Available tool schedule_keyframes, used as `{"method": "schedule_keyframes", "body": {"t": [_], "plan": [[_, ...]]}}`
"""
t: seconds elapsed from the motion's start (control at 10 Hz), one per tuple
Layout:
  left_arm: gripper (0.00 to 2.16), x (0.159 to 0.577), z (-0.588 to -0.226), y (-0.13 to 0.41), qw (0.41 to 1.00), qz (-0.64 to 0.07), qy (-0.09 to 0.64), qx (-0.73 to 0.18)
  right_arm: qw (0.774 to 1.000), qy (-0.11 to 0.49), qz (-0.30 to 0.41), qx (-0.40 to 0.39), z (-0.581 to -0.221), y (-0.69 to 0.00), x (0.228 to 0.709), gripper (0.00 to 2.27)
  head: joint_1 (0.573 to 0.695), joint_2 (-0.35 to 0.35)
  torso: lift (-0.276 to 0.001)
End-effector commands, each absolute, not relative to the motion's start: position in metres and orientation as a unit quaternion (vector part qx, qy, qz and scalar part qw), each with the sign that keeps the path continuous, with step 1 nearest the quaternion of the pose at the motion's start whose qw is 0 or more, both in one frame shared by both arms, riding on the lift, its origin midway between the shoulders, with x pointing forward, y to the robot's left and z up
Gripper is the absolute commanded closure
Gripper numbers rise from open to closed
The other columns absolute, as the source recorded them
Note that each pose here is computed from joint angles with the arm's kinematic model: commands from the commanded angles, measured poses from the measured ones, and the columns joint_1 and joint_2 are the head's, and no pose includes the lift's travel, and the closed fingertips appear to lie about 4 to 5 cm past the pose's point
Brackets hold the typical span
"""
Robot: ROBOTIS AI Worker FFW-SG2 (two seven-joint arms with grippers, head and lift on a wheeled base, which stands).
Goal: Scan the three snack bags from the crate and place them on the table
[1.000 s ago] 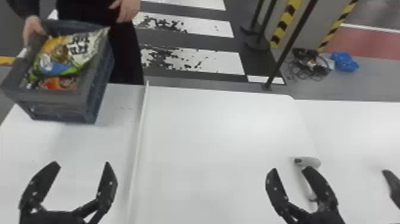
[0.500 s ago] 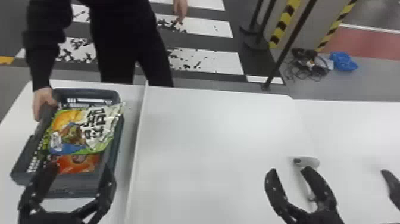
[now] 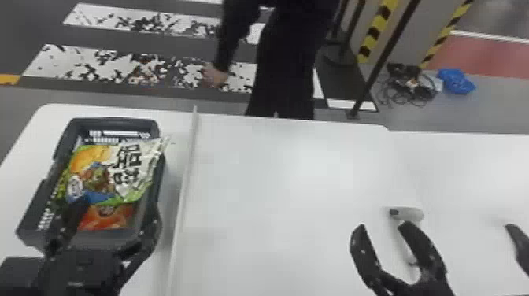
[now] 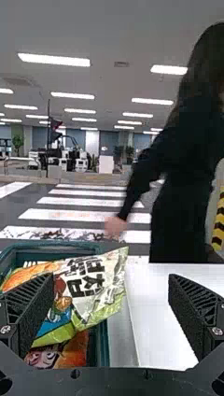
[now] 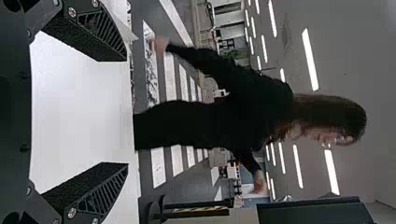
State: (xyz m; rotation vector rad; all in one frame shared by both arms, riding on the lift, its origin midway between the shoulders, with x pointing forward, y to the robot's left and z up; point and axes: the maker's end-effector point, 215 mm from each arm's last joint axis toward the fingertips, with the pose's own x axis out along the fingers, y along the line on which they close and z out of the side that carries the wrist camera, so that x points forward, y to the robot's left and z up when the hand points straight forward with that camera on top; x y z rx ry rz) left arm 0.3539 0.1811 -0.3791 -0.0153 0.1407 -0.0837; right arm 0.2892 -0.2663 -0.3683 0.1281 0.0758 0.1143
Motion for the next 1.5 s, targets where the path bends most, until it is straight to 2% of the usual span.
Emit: {"method": "schedule_keyframes", "body": {"t": [0.0,0.2,0.4,0.9,1.0,1.1,1.2,1.3,1.4], "plan": [[0.09,0.363,-0.380,0.181,0.996,-0.040,0.075,0.010,0.995,0.038,0.060,0.066,-0.366,-0.263,0.287,0.13,0.695,-0.156,-0.037],[0.09,0.364,-0.386,0.190,0.995,-0.023,0.085,0.037,0.994,0.037,0.075,0.070,-0.364,-0.252,0.286,0.13,0.695,-0.143,-0.037],[0.09,0.383,-0.405,0.189,0.991,-0.022,0.118,0.061,0.994,0.039,0.079,0.070,-0.365,-0.250,0.285,0.13,0.695,-0.107,-0.037],[0.09,0.414,-0.440,0.178,0.984,-0.021,0.145,0.105,0.994,0.042,0.082,0.066,-0.367,-0.252,0.285,0.13,0.695,-0.104,-0.037],[0.12,0.418,-0.444,0.176,0.983,-0.022,0.147,0.105,0.994,0.042,0.082,0.066,-0.367,-0.253,0.285,0.13,0.695,-0.109,-0.037],[0.27,0.420,-0.443,0.176,0.984,-0.016,0.146,0.104,0.994,0.044,0.081,0.067,-0.369,-0.253,0.285,0.13,0.695,-0.119,-0.037],[0.28,0.421,-0.443,0.176,0.984,-0.016,0.146,0.104,0.993,0.046,0.082,0.065,-0.371,-0.253,0.286,0.13,0.695,-0.123,-0.037],[0.43,0.421,-0.442,0.181,0.984,-0.006,0.145,0.104,0.993,0.045,0.082,0.065,-0.371,-0.253,0.286,0.13,0.695,-0.124,-0.037],[0.43,0.422,-0.438,0.182,0.985,-0.004,0.141,0.103,0.993,0.047,0.082,0.066,-0.371,-0.252,0.288,0.13,0.695,-0.121,-0.037]]}}
